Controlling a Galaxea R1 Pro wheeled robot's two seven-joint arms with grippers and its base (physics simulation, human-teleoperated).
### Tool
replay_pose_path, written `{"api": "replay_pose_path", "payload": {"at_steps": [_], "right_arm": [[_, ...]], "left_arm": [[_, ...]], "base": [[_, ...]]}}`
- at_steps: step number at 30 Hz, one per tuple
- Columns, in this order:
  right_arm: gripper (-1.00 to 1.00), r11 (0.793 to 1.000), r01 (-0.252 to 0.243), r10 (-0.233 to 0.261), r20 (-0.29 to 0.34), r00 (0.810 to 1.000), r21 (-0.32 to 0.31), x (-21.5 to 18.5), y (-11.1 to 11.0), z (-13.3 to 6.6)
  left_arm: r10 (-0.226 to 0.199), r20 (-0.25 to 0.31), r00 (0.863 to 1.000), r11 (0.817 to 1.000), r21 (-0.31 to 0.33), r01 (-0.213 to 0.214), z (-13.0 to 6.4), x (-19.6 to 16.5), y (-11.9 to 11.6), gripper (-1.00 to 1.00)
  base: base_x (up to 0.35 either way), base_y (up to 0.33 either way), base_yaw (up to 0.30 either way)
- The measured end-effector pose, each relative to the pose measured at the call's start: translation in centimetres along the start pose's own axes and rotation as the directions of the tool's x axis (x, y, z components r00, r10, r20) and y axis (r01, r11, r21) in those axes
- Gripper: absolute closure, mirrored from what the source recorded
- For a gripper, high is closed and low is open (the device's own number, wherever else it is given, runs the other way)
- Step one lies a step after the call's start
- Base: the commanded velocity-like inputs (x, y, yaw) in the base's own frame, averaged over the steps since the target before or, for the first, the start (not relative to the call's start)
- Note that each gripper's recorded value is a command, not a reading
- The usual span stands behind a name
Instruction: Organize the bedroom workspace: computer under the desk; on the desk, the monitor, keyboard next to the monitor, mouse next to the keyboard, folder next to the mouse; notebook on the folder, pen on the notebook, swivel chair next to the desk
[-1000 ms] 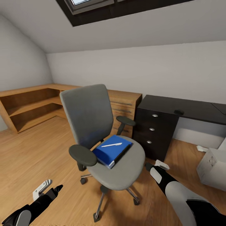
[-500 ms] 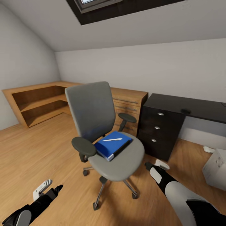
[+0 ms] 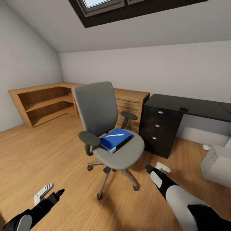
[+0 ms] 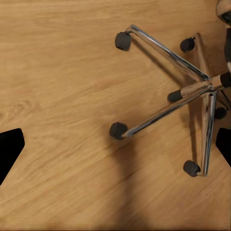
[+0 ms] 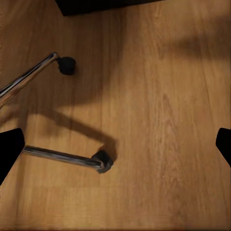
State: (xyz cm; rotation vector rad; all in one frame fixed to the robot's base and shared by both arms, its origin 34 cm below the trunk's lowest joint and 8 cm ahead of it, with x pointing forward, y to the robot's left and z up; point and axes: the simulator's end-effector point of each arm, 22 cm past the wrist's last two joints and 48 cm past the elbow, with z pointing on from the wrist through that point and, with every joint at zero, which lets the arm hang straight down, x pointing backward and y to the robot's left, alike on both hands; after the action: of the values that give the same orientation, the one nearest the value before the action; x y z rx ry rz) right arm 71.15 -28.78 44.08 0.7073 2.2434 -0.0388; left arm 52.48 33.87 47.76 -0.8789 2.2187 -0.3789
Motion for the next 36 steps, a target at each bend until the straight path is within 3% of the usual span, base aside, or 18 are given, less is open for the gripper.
{"api": "replay_pose_path", "payload": {"at_steps": [5, 8, 17, 22, 28, 36], "right_arm": [[-1.00, 1.000, -0.003, 0.003, 0.003, 1.000, -0.016, 0.0, 1.1, -0.3], [-1.00, 0.999, -0.018, 0.020, 0.055, 0.998, -0.046, -2.0, 2.8, -0.9], [-1.00, 0.998, -0.021, 0.025, 0.076, 0.997, -0.059, -2.9, 3.5, -1.6], [-1.00, 0.997, 0.009, -0.002, 0.093, 0.996, -0.072, -3.3, 4.2, -2.0], [-1.00, 0.995, 0.040, -0.028, 0.126, 0.992, -0.092, -4.4, 5.3, -2.5], [-1.00, 0.992, 0.046, -0.027, 0.161, 0.987, -0.114, -5.8, 6.2, -3.0]], "left_arm": [[0.008, -0.008, 1.000, 1.000, 0.006, -0.007, 0.1, 0.3, -0.4, -1.00], [0.018, -0.013, 1.000, 1.000, 0.014, -0.018, 0.1, 0.6, -0.9, -1.00], [0.021, -0.006, 1.000, 0.999, 0.024, -0.021, -0.1, 0.4, -1.4, -1.00], [0.055, -0.031, 0.998, 0.997, 0.049, -0.054, 0.2, 1.6, -2.9, -1.00], [0.062, -0.068, 0.996, 0.997, 0.044, -0.060, 0.7, 3.2, -2.7, -1.00], [0.077, -0.105, 0.991, 0.997, 0.031, -0.074, 1.3, 4.9, -2.4, -1.00]], "base": [[-0.028, 0.000, 0.000], [0.000, 0.000, 0.000], [0.000, 0.000, 0.000], [0.000, 0.000, 0.000], [0.000, 0.000, 0.000], [0.000, 0.000, 0.000]]}}
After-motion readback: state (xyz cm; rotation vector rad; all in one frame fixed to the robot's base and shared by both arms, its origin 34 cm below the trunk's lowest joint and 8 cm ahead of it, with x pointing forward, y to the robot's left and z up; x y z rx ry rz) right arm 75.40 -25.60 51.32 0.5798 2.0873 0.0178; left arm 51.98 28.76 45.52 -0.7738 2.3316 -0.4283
